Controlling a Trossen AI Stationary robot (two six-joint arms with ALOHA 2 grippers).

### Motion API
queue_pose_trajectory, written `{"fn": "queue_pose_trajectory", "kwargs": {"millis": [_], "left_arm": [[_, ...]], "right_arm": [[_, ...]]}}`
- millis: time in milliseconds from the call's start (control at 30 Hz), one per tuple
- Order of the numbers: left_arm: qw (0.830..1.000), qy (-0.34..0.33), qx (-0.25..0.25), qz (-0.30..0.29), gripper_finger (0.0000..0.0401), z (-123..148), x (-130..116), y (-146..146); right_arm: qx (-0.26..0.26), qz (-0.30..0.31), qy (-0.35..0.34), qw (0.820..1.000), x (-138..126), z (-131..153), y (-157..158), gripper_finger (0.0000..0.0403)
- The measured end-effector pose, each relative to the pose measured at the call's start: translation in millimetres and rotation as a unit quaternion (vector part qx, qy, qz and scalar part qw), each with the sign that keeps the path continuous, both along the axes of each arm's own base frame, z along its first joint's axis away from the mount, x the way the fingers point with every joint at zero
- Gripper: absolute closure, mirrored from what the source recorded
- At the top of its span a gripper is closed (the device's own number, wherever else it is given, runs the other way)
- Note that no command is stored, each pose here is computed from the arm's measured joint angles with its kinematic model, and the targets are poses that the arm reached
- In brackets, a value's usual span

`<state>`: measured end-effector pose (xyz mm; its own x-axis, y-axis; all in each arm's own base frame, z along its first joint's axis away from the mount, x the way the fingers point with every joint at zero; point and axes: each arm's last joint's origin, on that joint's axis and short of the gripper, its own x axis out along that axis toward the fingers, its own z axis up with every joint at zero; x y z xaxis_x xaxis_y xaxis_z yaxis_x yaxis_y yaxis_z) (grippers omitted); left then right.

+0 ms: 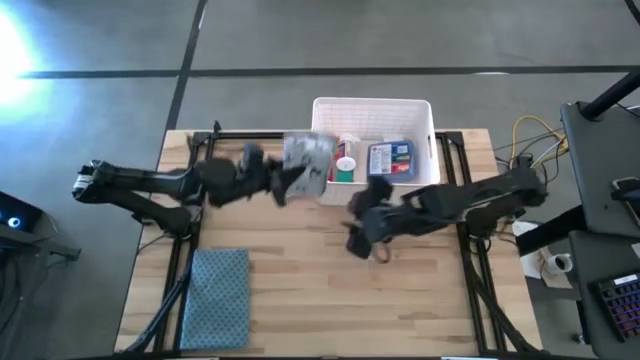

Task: Pick & place medical supplies in basket/bin
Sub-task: Put the white mailer bag into the bin, then put the red medicine box into the bin

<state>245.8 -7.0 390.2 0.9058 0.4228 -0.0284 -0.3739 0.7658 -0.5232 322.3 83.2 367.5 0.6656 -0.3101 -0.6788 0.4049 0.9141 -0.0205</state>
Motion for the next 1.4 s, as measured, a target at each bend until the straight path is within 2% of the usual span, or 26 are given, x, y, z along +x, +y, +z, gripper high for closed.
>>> {"fn": "queue_pose_trajectory", "kwargs": {"millis": [67,233,400,533,633,667,700,767,933,1033,1133,1233,1333,1400], "left_arm": [[0.999,0.032,0.039,0.009,0.0299,14.5,16.6,15.4],[0.993,0.095,0.073,-0.014,0.0284,31.9,77.5,65.2],[0.976,0.206,0.067,-0.015,0.0227,23.8,139.4,97.3],[0.952,0.301,0.053,-0.023,0.0168,18.3,167.3,107.7],[0.930,0.360,0.062,-0.037,0.0133,23.0,172.1,107.8],[0.924,0.373,0.075,-0.044,0.0125,21.2,171.9,105.0],[0.924,0.369,0.087,-0.049,0.0118,24.9,164.6,101.6],[0.918,0.384,0.090,-0.049,0.0112,24.2,150.4,88.8],[0.920,0.386,0.069,-0.002,0.0110,34.9,83.1,58.5],[0.924,0.379,0.037,0.028,0.0115,21.1,45.5,43.1],[0.918,0.393,-0.035,0.046,0.0135,-17.7,18.4,35.7],[0.904,0.407,-0.101,0.081,0.0180,-66.2,-0.4,35.1],[0.906,0.391,-0.133,0.088,0.0247,-105.9,-6.7,36.0],[0.918,0.364,-0.134,0.087,0.0295,-123.3,-5.2,37.6]], "right_arm": [[0.002,-0.032,-0.027,0.999,-15.9,10.5,-3.7,0.0172],[0.034,-0.075,-0.045,0.996,-38.4,9.5,-10.2,0.0172],[0.061,-0.087,-0.033,0.994,-51.6,-7.7,-3.2,0.0172],[0.075,-0.092,-0.020,0.993,-59.5,-24.6,7.4,0.0172],[0.080,-0.096,-0.011,0.992,-64.6,-36.1,14.0,0.0172],[0.080,-0.099,-0.010,0.992,-65.5,-39.7,15.7,0.0172],[0.079,-0.103,-0.007,0.992,-66.6,-43.4,16.3,0.0172],[0.076,-0.110,-0.007,0.991,-68.5,-48.6,17.1,0.0172],[0.069,-0.115,0.000,0.991,-68.4,-57.7,16.3,0.0172],[0.057,-0.122,-0.003,0.991,-67.8,-61.6,14.5,0.0172],[0.047,-0.132,-0.010,0.990,-65.5,-64.3,10.0,0.0172],[0.044,-0.134,-0.014,0.990,-61.3,-64.3,4.0,0.0172],[0.045,-0.139,-0.021,0.989,-57.6,-63.2,-1.6,0.0172],[0.047,-0.144,-0.024,0.988,-56.1,-61.9,-4.5,0.0172]]}}
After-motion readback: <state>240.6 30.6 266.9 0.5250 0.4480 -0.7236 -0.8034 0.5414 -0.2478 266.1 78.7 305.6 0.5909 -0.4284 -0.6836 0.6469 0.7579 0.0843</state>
